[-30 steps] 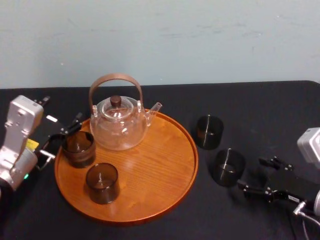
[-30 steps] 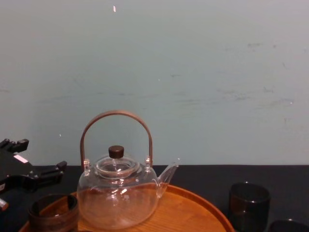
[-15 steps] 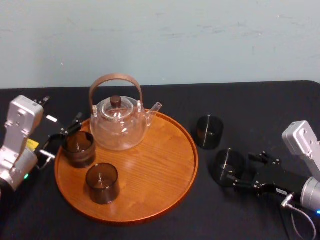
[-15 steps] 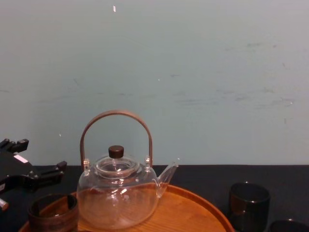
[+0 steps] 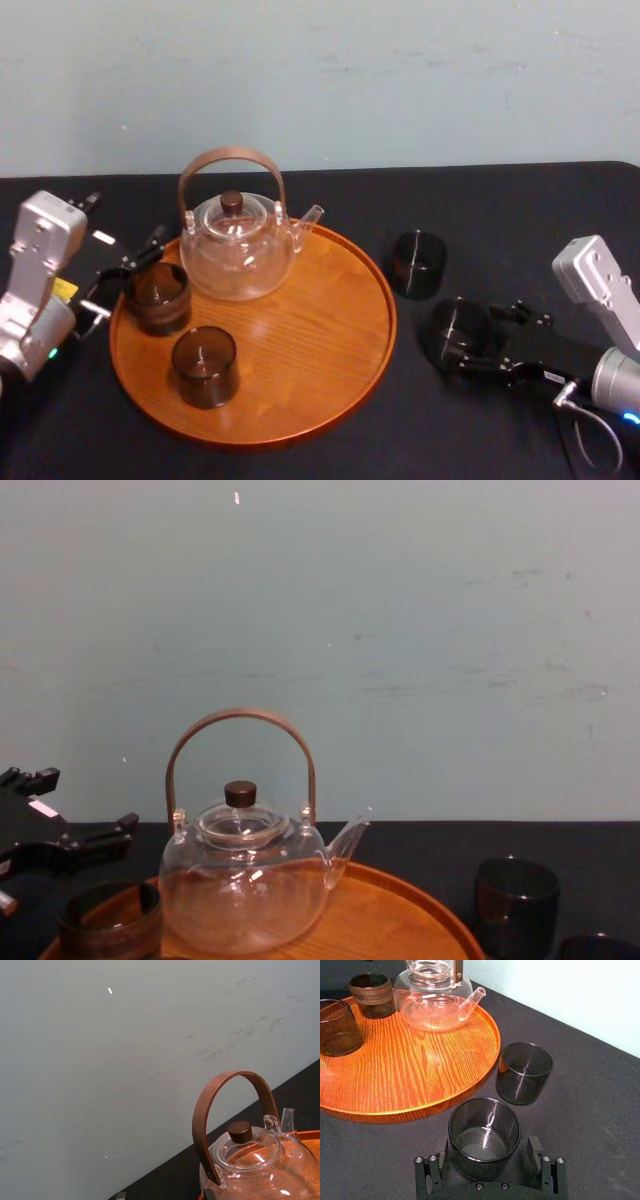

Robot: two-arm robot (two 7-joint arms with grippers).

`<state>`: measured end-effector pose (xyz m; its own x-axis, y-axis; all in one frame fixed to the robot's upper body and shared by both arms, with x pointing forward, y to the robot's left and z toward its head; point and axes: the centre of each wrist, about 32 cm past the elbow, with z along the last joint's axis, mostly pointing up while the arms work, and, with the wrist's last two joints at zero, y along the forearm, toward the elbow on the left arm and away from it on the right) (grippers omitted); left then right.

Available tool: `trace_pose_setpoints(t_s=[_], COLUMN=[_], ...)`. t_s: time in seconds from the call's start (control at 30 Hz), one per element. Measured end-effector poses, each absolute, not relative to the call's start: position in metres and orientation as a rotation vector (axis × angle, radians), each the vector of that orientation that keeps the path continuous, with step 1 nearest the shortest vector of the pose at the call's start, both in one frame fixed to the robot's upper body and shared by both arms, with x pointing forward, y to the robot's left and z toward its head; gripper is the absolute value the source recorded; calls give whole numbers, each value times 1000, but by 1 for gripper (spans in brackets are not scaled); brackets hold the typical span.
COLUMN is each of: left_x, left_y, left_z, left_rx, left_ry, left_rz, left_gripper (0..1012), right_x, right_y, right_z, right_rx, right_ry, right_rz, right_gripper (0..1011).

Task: Pick up the glass from the table and place it on the tray.

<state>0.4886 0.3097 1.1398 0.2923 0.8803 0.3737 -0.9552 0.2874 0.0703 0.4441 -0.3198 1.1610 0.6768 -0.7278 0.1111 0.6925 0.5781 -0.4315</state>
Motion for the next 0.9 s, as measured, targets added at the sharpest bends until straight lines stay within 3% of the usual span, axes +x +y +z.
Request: trace_pose_setpoints(t_s=[0.9], left_x=[489], left_y=[310], left_z=[1140], left_rx=[305], left_ry=[-285], left_rz=[1248], left_gripper=[1001], right_x=[457], right_y=[-307], right_z=[1160], right_rx=[-470], right_ry=[90], right_rz=[-807], right_gripper=[1002])
